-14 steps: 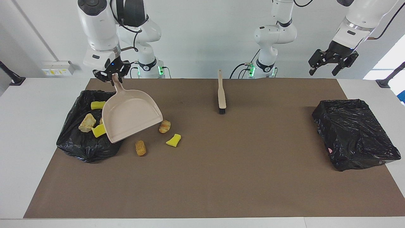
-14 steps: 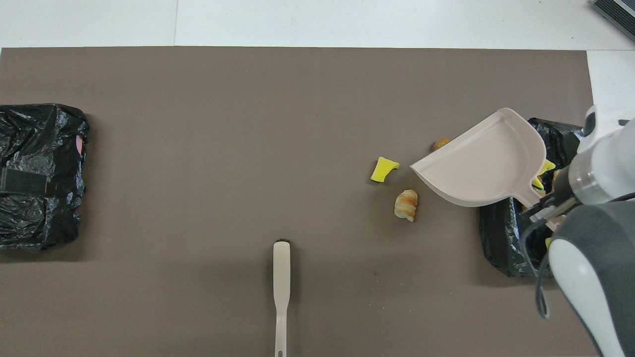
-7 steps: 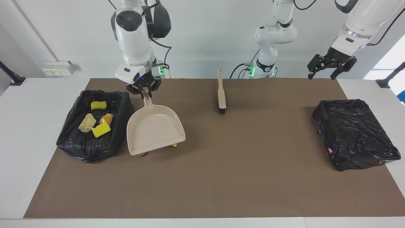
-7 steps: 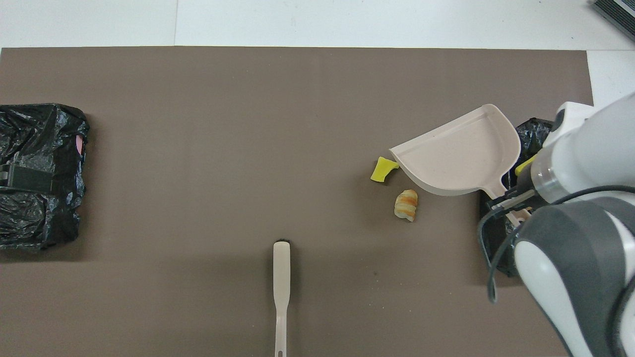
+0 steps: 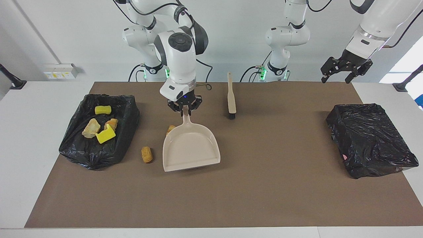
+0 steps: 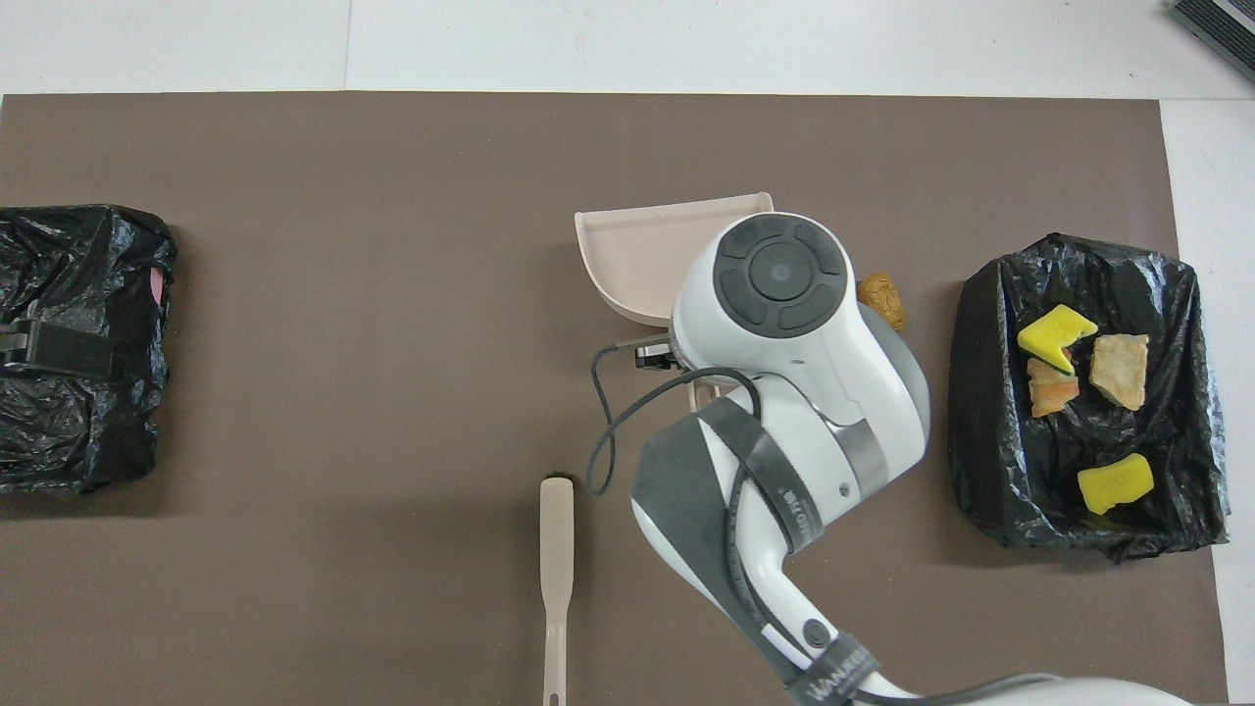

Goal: Sweep and dump trash in bin
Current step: 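Lower the dustpan onto the table with the right gripper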

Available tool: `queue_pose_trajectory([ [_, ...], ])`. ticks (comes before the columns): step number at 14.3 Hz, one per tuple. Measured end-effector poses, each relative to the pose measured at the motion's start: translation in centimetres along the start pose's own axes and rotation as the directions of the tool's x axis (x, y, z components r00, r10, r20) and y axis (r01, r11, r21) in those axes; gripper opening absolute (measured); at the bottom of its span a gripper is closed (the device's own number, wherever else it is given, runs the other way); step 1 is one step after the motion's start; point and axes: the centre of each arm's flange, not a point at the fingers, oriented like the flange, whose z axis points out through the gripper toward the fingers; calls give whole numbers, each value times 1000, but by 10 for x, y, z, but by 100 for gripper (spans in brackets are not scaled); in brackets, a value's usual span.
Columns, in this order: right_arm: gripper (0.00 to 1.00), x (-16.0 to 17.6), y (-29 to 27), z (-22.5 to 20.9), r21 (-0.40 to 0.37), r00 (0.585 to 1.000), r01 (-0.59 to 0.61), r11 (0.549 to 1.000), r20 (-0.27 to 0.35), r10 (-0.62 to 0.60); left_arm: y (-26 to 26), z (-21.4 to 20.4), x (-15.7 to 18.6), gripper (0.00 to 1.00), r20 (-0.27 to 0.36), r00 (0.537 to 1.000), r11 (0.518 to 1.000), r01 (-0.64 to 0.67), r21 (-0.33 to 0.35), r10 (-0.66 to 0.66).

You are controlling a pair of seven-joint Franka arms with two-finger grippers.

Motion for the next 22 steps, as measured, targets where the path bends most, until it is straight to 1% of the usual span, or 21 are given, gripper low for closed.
queue_pose_trajectory([
  [1, 31, 2, -17, 8, 12, 1000, -22, 1000, -11, 22, 0, 0, 0, 100, -2, 1000, 1000, 0, 0, 0],
  [4, 31, 7, -64, 40, 63, 994, -94, 994, -46, 97, 0, -3, 5, 100, -40, 999, 1000, 1, 1, -1],
  [6, 31, 13, -87, 68, 88, 991, -117, 989, -57, 122, 0, -3, 5, 100, -41, 999, 1000, 1, 1, -1],
  [9, 31, 21, -100, 97, 100, 988, -132, 986, -67, 139, 0, -3, 5, 100, -39, 999, 1000, 0, 1, 0],
  [11, 31, 23, -104, 105, 88, 989, -117, 989, -86, 124, 0, -3, 4, 100, -37, 999, 1000, 0, 1, 0],
  [12, 35, 23, -104, 105, 79, 989, -107, 991, -96, 115, 0, -3, 4, 100, -37, 999, 1000, -1, 1, 1],
  [13, 44, 23, -104, 105, 70, 989, -99, 993, -105, 106, 0, -3, 4, 100, -37, 999, 1000, -1, 1, 1],
  [14, 54, 23, -104, 103, 67, 988, -95, 993, -113, 102, 0, -3, 4, 100, -37, 999, 1000, -1, 1, 1],
  [15, 67, 25, -105, 99, 69, 988, -93, 993, -121, 101, 0, -3, 4, 100, -37, 999, 1000, -1, 1, 1],
  [18, 99, 25, -104, 74, 82, 985, -93, 992, -140, 104, 0, -3, 4, 100, -37, 999, 1000, -1, 1, 1],
  [22, 100, 9, -98, 28, 55, 988, -94, 994, -117, 100, 0, -3, 4, 100, -37, 999, 1000, -1, 1, 1],
])
